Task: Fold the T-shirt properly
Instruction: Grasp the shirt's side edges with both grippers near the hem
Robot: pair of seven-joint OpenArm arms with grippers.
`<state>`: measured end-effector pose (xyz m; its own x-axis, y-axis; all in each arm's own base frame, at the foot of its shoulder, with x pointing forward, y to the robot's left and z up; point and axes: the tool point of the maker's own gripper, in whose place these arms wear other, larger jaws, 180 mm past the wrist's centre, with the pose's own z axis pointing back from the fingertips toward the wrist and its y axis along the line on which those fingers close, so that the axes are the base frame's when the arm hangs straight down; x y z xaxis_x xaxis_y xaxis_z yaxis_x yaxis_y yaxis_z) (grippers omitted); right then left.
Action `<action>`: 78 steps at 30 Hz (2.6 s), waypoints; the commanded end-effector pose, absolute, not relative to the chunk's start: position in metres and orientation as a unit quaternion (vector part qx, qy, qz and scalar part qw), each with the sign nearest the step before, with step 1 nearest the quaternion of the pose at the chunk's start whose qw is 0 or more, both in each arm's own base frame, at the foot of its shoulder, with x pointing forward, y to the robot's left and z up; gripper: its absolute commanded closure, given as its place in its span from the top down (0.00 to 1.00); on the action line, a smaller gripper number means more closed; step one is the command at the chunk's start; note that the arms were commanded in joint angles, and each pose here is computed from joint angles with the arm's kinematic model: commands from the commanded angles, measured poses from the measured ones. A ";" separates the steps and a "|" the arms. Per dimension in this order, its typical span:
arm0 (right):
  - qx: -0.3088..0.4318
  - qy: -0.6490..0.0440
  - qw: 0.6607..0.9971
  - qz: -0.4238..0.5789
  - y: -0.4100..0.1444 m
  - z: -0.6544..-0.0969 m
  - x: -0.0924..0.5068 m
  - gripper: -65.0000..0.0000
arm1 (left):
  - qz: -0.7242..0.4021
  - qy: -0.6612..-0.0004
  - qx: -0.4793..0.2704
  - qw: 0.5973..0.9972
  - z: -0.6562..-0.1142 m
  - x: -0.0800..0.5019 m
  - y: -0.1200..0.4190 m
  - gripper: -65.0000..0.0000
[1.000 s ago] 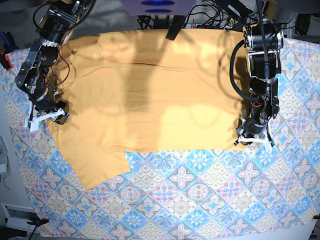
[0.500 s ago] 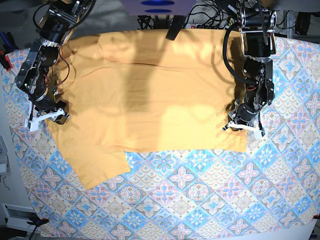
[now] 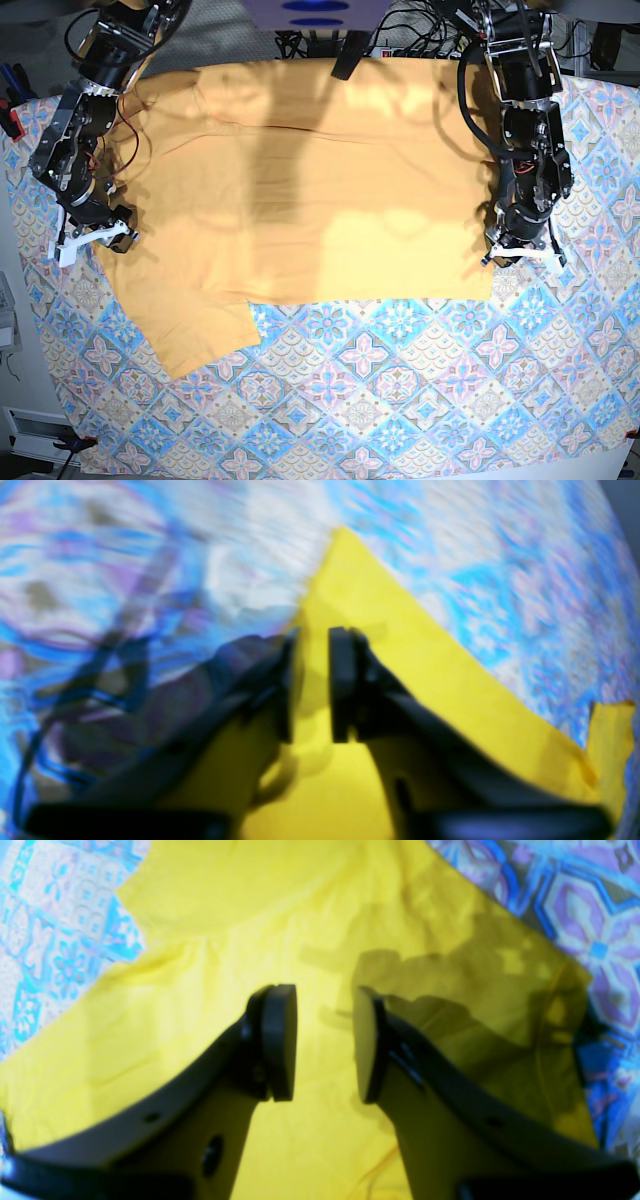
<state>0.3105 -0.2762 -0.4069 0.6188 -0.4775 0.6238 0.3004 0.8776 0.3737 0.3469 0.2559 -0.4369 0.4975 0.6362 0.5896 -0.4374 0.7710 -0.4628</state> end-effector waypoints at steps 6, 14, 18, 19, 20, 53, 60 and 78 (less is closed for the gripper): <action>0.113 -0.406 0.882 -0.212 -0.284 -0.390 0.322 0.29 | 0.321 -0.376 -0.141 0.858 -0.434 0.378 0.266 0.59; 0.112 -0.407 0.882 -0.211 -0.284 -0.389 0.321 0.29 | 0.327 -0.374 -0.153 0.854 -0.439 0.395 0.263 0.65; 0.112 -0.407 0.882 -0.211 -0.284 -0.389 0.321 0.29 | 0.349 -0.359 -0.142 0.854 -0.460 0.392 0.267 0.65; 0.112 -0.407 0.882 -0.211 -0.284 -0.389 0.321 0.29 | 0.354 -0.351 -0.142 0.855 -0.466 0.389 0.267 0.65; 0.112 -0.407 0.882 -0.211 -0.284 -0.389 0.321 0.29 | 0.356 -0.346 -0.142 0.856 -0.469 0.388 0.266 0.65; 0.125 -0.415 0.868 -0.242 -0.306 -0.391 0.363 0.29 | 0.279 -0.398 -0.154 0.860 -0.432 0.364 0.235 0.00; 0.097 -0.423 0.881 -0.189 -0.311 -0.394 0.404 0.29 | 0.264 -0.414 -0.150 0.858 -0.421 0.352 0.235 0.00; 0.057 -0.419 0.885 -0.197 -0.330 -0.450 0.397 0.29 | 0.278 -0.419 -0.173 0.847 -0.407 0.334 0.236 0.00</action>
